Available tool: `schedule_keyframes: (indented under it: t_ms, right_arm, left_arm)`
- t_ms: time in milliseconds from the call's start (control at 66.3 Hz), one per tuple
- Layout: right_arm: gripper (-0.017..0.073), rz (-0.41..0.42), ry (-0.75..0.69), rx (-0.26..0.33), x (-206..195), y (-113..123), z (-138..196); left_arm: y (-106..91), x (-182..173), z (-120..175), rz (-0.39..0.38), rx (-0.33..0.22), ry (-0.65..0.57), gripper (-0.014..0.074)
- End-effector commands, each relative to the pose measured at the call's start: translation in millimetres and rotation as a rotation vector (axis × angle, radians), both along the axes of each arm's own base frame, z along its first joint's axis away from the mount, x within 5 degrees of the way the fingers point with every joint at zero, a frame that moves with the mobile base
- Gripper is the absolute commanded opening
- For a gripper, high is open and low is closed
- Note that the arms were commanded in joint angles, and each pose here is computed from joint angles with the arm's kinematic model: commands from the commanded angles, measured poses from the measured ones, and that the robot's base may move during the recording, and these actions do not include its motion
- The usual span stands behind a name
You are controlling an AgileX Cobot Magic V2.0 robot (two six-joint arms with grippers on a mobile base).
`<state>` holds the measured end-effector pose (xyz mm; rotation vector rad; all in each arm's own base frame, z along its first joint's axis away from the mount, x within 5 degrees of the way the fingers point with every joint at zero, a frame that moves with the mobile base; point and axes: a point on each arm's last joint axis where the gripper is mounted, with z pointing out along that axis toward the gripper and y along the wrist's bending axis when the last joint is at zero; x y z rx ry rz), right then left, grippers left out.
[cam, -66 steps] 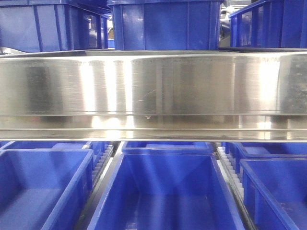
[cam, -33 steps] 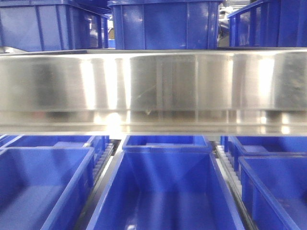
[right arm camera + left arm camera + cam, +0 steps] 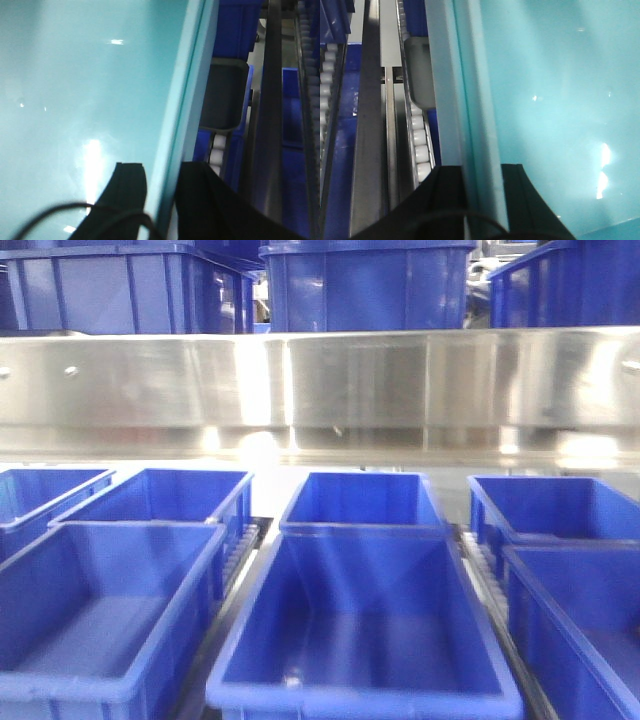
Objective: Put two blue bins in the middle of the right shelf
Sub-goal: 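Back the base away from the shelf still gripping the bin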
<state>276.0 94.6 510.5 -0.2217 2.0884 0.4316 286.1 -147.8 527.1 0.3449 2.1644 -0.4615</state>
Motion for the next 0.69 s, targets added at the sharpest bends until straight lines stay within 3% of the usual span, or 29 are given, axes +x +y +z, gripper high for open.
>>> schedule_keyframes:
  t_ms: [0, 678]
  right_arm:
    - [-0.0154, 0.063, -0.07, 0.139, -5.3, 12.6, 14.3]
    - [-0.0154, 0.063, -0.07, 0.139, -5.3, 12.6, 14.3]
  left_arm:
    - [-23.7, -20.5, 21.8, -0.181, -0.251, -0.03, -0.0111]
    - [-23.7, -20.5, 21.8, -0.181, -0.251, -0.03, -0.0111]
